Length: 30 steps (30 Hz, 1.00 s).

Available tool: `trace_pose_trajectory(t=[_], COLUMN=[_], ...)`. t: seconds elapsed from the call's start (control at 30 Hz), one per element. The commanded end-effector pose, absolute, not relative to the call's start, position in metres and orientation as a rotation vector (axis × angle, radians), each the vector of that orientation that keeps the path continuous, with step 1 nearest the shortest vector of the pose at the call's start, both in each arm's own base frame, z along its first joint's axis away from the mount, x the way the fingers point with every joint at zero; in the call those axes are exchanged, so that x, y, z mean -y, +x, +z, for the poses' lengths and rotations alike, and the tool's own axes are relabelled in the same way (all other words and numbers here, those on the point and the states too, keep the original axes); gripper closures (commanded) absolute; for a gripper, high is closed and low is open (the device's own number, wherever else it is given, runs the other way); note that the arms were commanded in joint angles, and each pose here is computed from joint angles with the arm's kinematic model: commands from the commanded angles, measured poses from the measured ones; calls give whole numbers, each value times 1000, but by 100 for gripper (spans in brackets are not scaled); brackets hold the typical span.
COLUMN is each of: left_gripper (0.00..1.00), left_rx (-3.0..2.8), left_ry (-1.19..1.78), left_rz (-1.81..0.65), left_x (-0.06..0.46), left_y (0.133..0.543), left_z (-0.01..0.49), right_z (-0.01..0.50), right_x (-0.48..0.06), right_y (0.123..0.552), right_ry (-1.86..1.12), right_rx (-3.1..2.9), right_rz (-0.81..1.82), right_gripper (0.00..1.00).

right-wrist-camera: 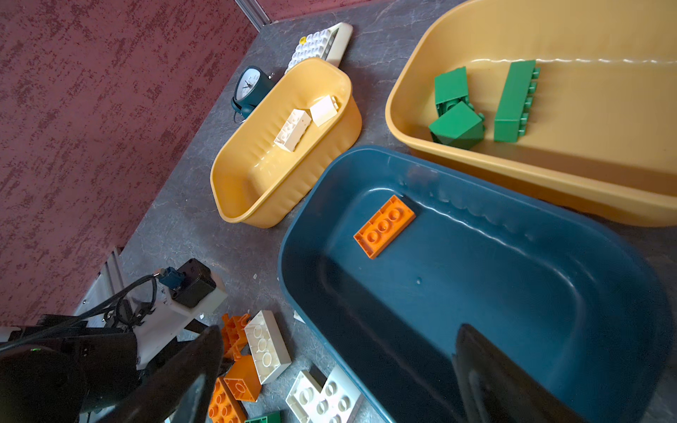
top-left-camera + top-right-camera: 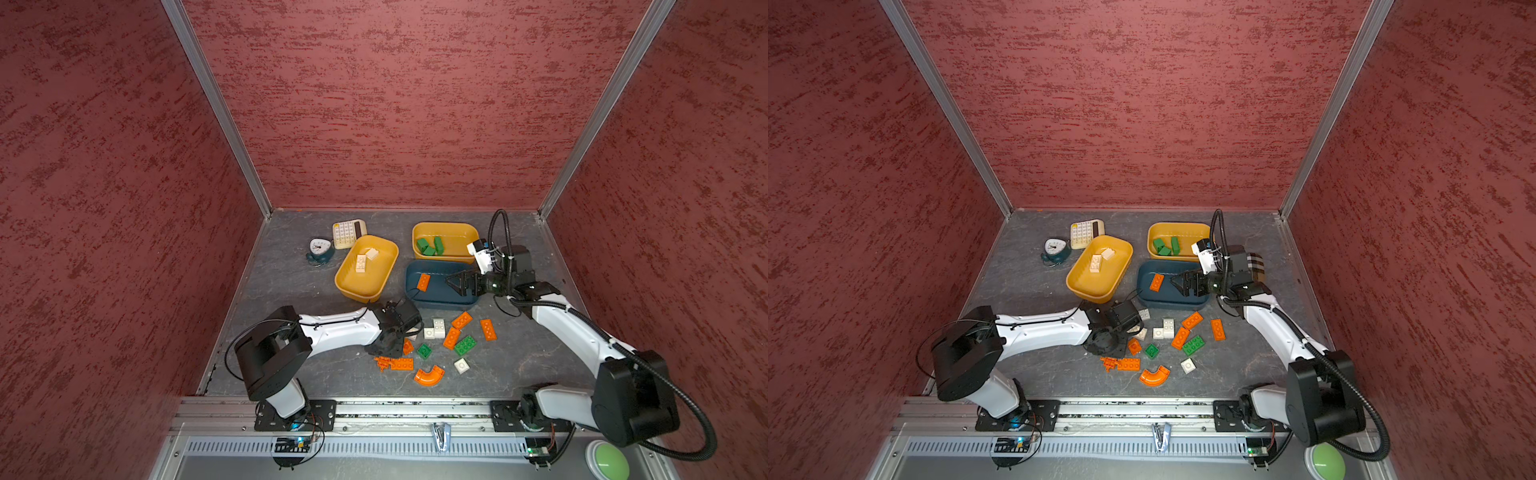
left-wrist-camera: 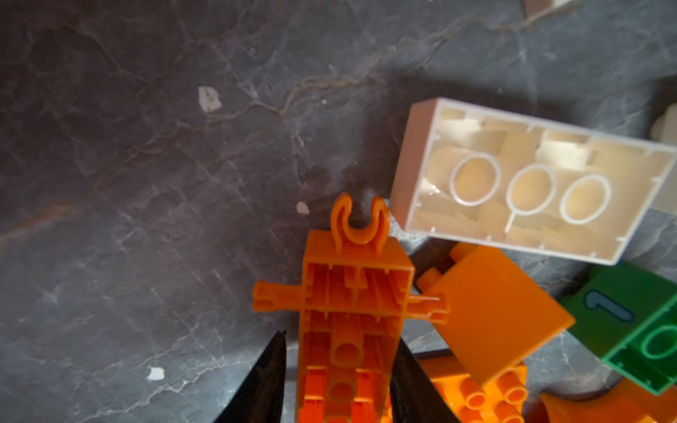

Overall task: Sort the legos into containers by color
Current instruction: Pick up the lego from the middle-left of the table, then place the lego in the container.

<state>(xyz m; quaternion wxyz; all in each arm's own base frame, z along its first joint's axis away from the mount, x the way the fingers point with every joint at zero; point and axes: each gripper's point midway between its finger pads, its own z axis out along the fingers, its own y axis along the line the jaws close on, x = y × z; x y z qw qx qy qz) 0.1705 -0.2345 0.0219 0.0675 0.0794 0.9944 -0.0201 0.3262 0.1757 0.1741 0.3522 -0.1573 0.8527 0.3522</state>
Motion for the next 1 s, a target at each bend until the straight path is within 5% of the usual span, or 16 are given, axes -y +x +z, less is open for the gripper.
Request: trace_pose_trajectory(t=[0.0, 0.47, 0.7, 0.97], left_gripper=[63, 69, 69, 69], left_rx=[-2994, -2894, -2746, -2661], left_ry=[270, 287, 326, 340], left_rz=[-37, -161, -387, -535], left_x=[235, 242, 292, 356], left_y=[174, 220, 281, 350], left_z=[18, 99, 157, 157], right_z=[178, 191, 198, 200], right_x=[-174, -165, -164, -150], right_y=[321, 325, 335, 341], right_ry=[-442, -440, -415, -368], right_rx=[-2195, -2181, -2159, -2159], right_rz=[876, 787, 770, 726], right_gripper=[1, 1, 1, 1])
